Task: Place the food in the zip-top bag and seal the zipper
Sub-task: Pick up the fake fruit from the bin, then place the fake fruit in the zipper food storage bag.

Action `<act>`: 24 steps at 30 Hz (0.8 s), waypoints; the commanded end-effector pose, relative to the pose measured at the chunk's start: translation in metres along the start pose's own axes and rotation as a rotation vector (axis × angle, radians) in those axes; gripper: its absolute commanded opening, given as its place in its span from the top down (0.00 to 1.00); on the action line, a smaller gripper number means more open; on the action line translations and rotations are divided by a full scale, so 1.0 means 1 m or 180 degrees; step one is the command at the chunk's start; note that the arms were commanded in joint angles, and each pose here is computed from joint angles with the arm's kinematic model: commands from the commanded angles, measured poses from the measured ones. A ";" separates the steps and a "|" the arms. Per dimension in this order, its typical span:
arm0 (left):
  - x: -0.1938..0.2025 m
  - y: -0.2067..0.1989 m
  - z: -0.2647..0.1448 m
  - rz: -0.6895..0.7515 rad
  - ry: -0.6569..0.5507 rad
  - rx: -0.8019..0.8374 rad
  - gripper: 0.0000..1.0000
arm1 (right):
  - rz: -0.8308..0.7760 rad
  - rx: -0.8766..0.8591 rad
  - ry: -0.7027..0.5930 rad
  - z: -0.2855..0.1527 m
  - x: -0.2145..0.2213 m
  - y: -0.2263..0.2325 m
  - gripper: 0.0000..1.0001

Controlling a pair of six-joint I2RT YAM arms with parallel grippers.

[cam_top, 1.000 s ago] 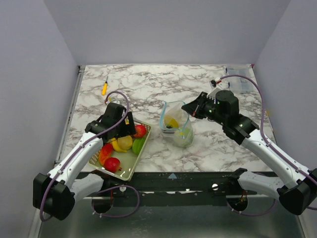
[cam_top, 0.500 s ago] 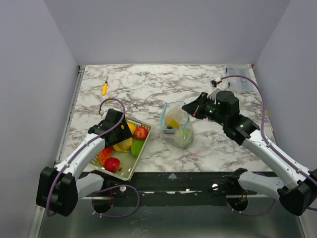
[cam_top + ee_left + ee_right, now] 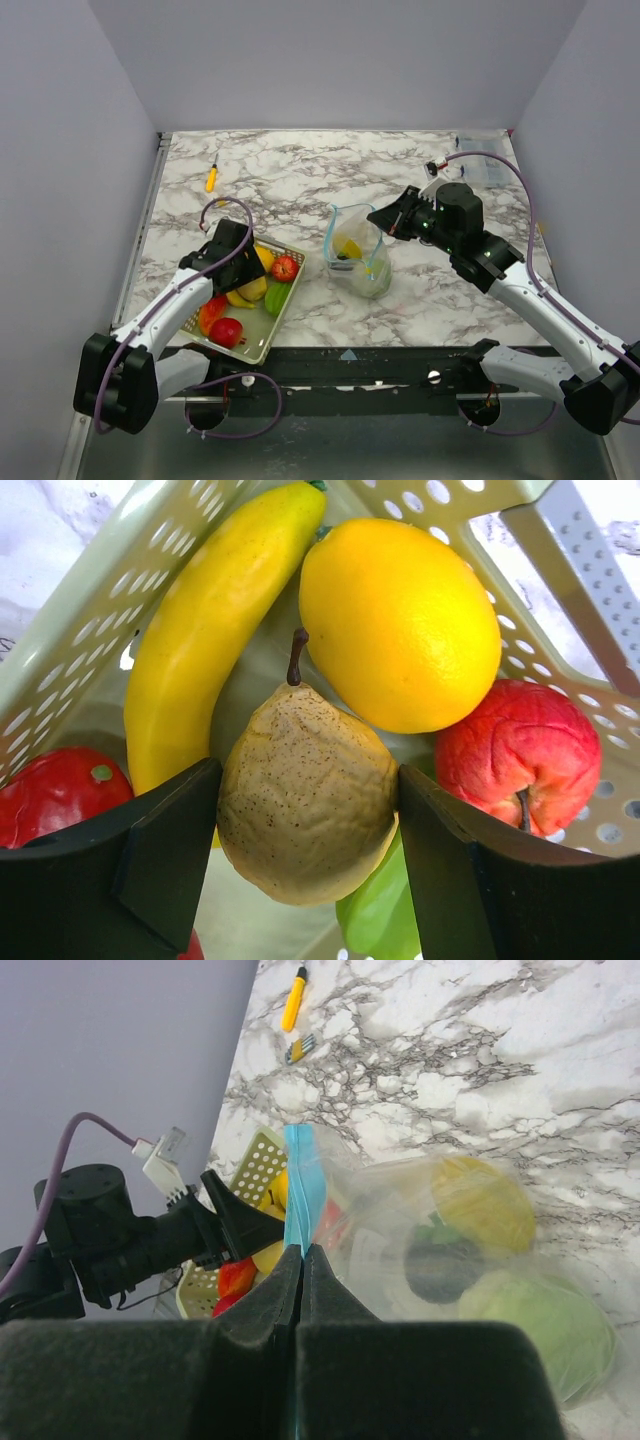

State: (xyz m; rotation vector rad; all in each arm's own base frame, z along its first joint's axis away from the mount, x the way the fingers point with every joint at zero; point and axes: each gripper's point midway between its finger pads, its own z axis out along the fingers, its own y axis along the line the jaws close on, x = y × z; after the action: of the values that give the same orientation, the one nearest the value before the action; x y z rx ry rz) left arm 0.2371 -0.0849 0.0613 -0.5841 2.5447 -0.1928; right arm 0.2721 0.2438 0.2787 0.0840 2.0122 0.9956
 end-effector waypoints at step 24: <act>-0.043 -0.159 -0.212 0.0857 -0.0783 0.3522 0.45 | -0.0019 -0.0050 -0.0039 0.000 -0.003 0.005 0.99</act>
State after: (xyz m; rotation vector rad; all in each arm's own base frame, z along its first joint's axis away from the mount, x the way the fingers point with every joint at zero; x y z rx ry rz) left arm 0.2365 -0.1697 0.2399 -0.0751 2.0721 -0.9563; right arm 0.2720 0.2439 0.2775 0.0837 2.0147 0.9952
